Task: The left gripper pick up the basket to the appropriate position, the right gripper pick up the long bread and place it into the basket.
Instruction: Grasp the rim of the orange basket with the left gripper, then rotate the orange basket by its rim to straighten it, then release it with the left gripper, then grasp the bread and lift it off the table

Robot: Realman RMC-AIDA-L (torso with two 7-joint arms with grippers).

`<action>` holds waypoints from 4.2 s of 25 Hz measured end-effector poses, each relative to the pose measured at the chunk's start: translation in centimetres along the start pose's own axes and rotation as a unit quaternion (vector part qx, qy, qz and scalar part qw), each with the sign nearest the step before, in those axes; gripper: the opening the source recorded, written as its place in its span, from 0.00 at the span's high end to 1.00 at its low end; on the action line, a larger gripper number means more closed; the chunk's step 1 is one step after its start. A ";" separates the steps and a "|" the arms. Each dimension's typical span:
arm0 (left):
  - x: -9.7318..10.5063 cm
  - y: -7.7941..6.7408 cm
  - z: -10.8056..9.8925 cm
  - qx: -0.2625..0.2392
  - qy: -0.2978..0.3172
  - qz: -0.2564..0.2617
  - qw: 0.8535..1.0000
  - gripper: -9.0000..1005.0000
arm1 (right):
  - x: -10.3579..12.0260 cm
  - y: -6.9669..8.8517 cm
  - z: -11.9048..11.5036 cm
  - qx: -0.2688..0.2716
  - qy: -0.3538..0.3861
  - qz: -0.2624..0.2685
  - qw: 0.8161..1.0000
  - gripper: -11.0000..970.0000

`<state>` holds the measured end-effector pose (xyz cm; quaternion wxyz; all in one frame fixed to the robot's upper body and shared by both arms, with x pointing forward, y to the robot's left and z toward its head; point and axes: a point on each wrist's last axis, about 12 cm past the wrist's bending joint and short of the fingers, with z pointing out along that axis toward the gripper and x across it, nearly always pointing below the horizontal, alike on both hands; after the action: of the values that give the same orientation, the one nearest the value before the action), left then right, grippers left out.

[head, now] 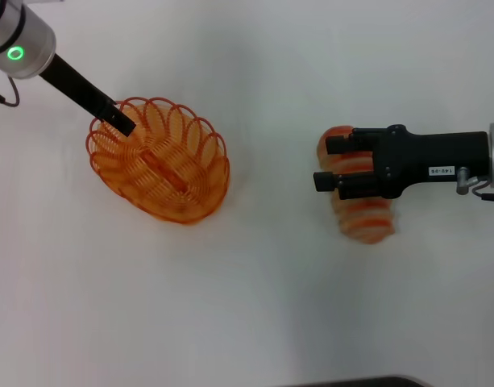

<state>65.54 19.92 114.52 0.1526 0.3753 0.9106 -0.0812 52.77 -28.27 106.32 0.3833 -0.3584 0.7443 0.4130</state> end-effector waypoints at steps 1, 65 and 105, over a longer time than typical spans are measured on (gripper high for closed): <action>0.0 0.1 0.1 -0.003 0.000 -0.001 1.000 0.22 | 0.0 0.0 -0.1 0.001 0.000 0.000 1.000 0.15; 8.5 0.4 -0.1 0.133 -0.096 -0.442 0.882 0.92 | 1.9 0.0 -3.9 0.050 -0.031 -0.074 0.995 0.15; 16.3 -1.8 1.0 0.174 -0.378 0.018 0.909 0.34 | -3.8 -3.3 -4.5 0.079 -0.025 0.202 0.976 0.15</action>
<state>53.59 29.11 108.08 0.4189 0.3532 0.7494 -0.3717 56.05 -32.75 110.09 0.3374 -0.1589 0.8221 0.4302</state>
